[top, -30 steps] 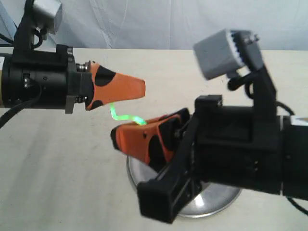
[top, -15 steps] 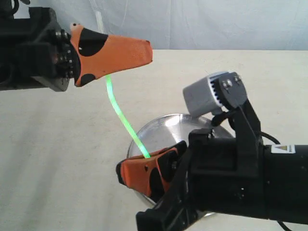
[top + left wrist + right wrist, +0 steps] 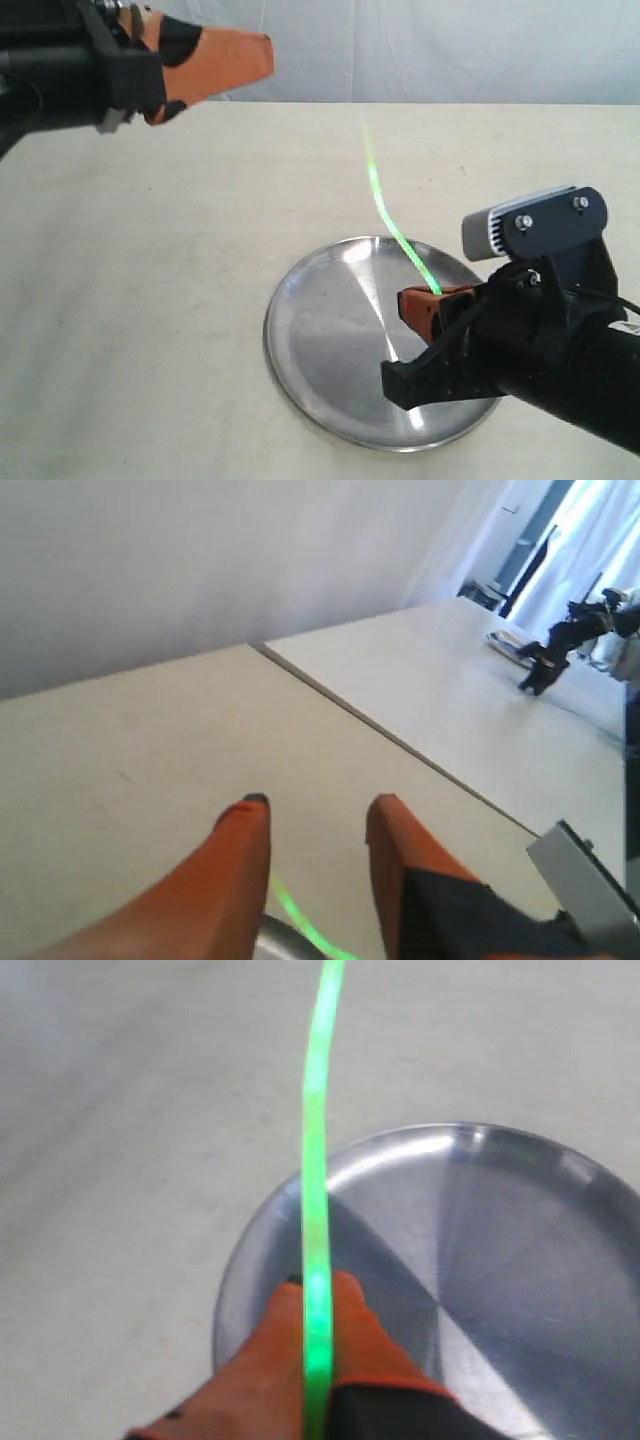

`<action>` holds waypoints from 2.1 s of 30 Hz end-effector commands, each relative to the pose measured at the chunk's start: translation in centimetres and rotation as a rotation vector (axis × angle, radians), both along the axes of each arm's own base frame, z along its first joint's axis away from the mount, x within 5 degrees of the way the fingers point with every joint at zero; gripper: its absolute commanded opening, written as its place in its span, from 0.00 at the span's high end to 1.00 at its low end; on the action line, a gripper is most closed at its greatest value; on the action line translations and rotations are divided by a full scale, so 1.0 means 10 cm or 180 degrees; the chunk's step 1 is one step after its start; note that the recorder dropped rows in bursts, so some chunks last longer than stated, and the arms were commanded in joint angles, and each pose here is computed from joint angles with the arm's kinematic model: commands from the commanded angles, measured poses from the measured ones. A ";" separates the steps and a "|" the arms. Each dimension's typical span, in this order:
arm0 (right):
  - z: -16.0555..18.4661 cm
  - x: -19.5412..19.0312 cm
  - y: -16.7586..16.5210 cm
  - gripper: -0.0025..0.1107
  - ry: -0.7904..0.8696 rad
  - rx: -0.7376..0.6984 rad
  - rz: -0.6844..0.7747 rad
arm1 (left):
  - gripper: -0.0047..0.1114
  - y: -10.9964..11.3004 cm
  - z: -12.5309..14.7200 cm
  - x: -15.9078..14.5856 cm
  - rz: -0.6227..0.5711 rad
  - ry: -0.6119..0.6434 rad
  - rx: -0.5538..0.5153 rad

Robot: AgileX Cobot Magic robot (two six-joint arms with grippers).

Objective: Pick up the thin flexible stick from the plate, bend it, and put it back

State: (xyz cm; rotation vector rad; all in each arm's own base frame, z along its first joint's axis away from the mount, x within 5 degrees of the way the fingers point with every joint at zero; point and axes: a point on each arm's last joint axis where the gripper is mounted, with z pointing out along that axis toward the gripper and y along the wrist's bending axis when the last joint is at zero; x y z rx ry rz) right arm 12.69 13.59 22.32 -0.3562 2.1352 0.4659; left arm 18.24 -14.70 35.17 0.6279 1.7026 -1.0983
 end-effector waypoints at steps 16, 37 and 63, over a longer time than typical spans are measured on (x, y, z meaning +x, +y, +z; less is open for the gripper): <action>-0.85 0.27 -0.03 0.99 0.0344 -0.1931 -0.0540 | 0.72 0.71 0.90 -0.72 0.1345 -0.1611 -0.0051; -0.10 0.22 -0.25 0.98 -0.0302 -0.0863 -0.1080 | 0.72 0.94 0.48 -0.46 0.2420 -0.1376 0.0337; 0.54 -0.14 -0.54 0.98 -0.0190 0.1554 -0.1073 | 0.72 0.94 0.48 -0.46 0.2413 -0.1375 0.0337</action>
